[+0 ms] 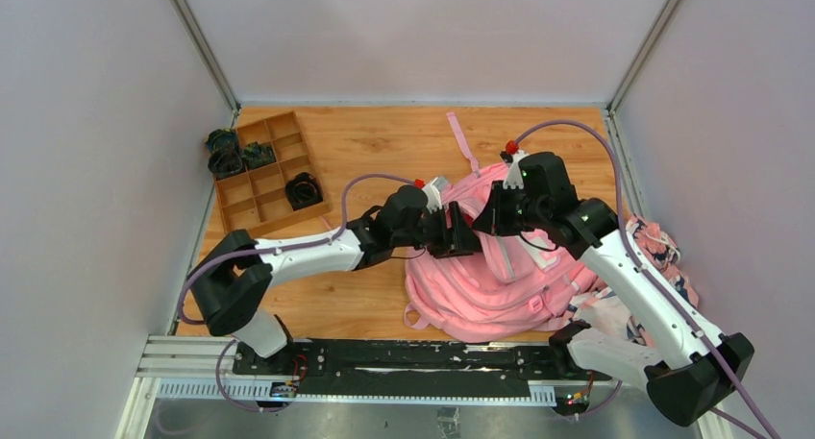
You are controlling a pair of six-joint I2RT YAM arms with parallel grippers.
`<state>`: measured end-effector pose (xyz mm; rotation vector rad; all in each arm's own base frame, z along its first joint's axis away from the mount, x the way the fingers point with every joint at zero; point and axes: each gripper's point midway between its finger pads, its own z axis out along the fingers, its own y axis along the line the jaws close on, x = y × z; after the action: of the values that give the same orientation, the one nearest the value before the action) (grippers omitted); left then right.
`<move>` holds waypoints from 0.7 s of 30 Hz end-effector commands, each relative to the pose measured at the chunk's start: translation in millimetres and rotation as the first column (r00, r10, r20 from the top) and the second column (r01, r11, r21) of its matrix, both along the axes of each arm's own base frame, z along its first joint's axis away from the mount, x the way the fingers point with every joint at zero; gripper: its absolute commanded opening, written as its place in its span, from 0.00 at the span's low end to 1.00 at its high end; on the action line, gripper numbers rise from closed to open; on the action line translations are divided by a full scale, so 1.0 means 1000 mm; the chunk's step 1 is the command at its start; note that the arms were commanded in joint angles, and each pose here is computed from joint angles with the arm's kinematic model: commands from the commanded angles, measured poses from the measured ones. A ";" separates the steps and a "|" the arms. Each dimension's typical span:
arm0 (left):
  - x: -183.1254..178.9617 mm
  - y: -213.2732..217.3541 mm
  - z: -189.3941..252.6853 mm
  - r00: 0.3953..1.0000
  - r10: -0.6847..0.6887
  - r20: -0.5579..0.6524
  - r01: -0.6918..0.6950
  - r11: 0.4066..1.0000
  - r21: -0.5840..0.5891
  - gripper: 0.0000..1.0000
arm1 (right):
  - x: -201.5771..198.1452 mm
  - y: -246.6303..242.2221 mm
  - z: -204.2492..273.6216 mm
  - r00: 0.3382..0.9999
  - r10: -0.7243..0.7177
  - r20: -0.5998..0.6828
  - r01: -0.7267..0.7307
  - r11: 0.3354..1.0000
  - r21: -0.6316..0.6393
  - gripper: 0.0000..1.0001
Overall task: Pack the student bag
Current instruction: Place the stationery in the student bag.
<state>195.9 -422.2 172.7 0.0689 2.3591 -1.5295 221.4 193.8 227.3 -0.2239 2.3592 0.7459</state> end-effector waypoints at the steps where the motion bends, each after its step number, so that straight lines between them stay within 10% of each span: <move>1: -0.015 0.013 0.025 0.992 -0.026 0.121 0.033 0.998 -0.053 0.58 | 0.016 0.012 0.029 0.995 -0.004 0.097 -0.006 0.995 0.097 0.00; 10: -0.047 0.140 -0.040 0.984 0.123 0.129 -0.159 0.935 0.317 0.46 | 0.016 0.013 0.020 0.996 0.010 0.083 -0.017 0.997 0.078 0.00; 21: 0.034 0.316 -0.098 0.718 0.633 0.290 -0.657 0.479 0.582 0.62 | 0.007 0.010 0.008 0.999 0.003 0.048 -0.007 0.997 0.081 0.00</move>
<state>219.3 -156.1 115.4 -0.4605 2.3005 -0.6267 220.2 200.3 213.5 -0.2277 2.3835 0.7860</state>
